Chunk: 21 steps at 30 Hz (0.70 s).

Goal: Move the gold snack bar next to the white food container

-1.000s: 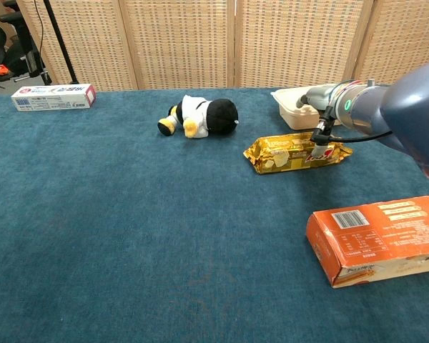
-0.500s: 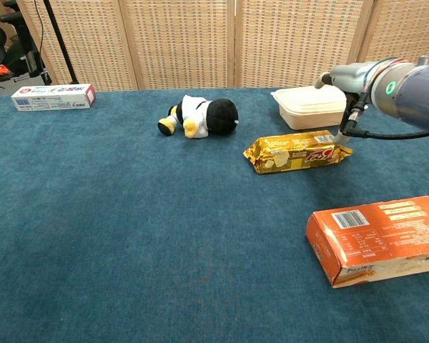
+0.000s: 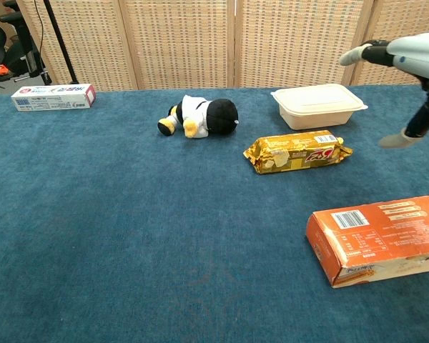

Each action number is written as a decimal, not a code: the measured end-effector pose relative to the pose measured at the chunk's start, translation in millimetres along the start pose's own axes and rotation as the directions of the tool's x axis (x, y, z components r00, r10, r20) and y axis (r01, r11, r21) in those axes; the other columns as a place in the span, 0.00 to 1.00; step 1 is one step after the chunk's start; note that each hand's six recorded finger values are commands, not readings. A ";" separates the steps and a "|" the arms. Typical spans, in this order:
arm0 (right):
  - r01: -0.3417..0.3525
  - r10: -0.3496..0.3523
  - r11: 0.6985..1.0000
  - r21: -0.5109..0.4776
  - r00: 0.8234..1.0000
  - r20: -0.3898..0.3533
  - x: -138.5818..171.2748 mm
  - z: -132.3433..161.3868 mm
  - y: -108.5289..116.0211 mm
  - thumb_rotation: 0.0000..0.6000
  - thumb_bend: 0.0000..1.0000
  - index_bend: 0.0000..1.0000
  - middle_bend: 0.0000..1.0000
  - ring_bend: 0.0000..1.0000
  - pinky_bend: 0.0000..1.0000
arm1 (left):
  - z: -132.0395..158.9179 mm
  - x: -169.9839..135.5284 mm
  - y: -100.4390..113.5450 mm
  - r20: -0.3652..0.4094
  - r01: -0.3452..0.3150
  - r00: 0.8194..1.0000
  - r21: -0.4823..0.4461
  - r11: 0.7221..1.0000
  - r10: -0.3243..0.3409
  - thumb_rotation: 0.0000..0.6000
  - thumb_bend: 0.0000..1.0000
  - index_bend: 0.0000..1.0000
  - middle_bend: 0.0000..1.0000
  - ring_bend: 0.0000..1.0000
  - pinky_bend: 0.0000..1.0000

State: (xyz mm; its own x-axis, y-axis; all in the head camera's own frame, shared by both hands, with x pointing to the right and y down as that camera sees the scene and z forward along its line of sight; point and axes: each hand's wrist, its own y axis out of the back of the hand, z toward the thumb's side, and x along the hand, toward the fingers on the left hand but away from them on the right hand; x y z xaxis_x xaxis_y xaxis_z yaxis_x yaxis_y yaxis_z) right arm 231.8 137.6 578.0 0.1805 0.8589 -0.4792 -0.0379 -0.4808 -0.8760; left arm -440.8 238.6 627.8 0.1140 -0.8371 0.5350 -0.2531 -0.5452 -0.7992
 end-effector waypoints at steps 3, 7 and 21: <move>0.020 -0.020 1.000 -0.019 0.999 -0.027 23.1 -8.2 1.1 1.00 0.23 0.05 0.00 0.00 0.08 | 2.6 -1.2 2.8 0.005 -0.011 1.000 0.015 1.000 0.011 1.00 0.30 0.00 0.00 0.00 0.01; 0.040 -0.042 0.998 -0.045 0.998 -0.051 51.3 -18.9 0.9 1.00 0.23 0.06 0.00 0.00 0.08 | 6.0 -4.1 9.1 0.009 -0.033 0.999 0.033 0.999 0.033 1.00 0.30 0.00 0.00 0.00 0.01; 0.163 -0.159 0.984 0.066 0.986 -0.059 94.5 -76.6 -8.1 1.00 0.23 0.06 0.00 0.00 0.08 | 8.3 -16.2 25.6 0.010 -0.075 0.997 0.098 0.992 0.075 1.00 0.30 0.00 0.00 0.00 0.01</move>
State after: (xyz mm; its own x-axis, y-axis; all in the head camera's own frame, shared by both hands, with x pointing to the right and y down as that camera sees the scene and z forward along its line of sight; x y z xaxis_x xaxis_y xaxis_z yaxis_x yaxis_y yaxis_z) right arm 324.4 209.2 544.0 0.2420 0.9125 -0.3298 -0.0724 -0.3220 -0.9440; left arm -441.1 237.8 596.4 0.1042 -0.8758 0.4712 -0.1658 -0.4825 -0.8601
